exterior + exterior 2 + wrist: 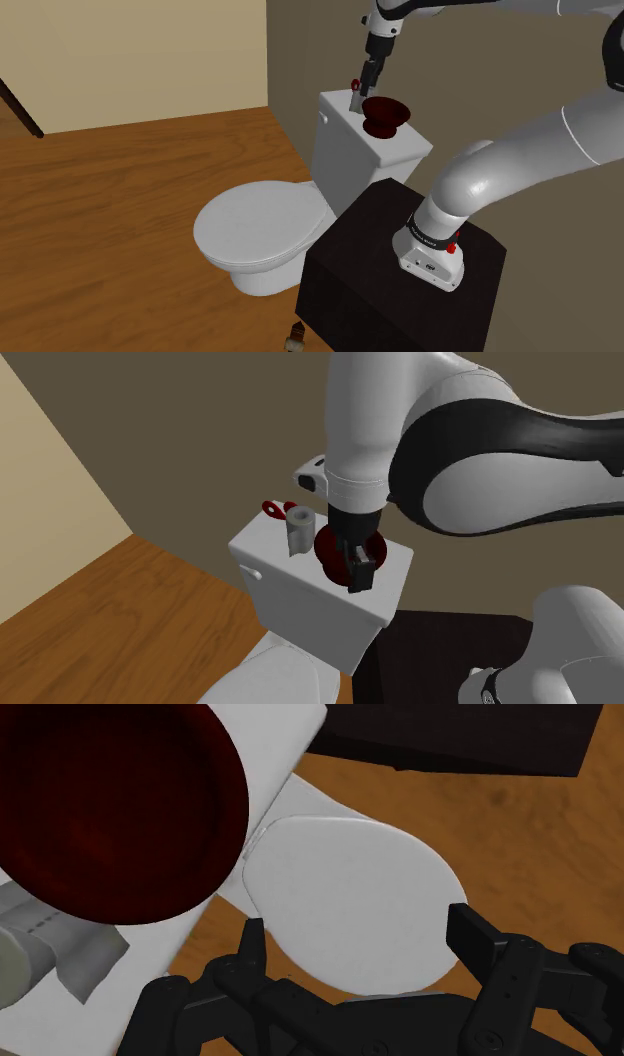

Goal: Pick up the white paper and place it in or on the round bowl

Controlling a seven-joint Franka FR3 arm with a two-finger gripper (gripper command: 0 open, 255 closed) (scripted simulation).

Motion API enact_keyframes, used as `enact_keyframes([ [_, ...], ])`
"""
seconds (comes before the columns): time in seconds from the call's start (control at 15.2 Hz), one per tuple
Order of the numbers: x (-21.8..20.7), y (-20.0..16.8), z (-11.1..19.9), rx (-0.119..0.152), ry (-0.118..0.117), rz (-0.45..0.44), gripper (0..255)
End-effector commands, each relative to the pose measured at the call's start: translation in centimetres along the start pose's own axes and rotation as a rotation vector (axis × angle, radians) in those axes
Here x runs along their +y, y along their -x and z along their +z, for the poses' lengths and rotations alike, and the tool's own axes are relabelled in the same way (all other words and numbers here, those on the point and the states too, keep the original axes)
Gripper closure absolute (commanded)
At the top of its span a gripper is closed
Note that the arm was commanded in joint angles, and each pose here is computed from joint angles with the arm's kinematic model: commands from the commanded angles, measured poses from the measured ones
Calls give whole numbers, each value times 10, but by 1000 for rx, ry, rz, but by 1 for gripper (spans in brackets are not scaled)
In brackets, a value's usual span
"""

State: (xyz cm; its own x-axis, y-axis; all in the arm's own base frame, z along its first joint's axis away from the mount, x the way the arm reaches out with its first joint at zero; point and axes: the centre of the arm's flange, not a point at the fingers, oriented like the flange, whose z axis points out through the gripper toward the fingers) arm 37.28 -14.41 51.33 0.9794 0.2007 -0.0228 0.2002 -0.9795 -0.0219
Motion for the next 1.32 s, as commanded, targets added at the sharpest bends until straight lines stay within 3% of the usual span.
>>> enact_keyframes([
  [0.0, 26, -3, 8, 16, 2, 0, 0],
  [1.25, 258, -53, 73, 153, 4, 8, 0],
])
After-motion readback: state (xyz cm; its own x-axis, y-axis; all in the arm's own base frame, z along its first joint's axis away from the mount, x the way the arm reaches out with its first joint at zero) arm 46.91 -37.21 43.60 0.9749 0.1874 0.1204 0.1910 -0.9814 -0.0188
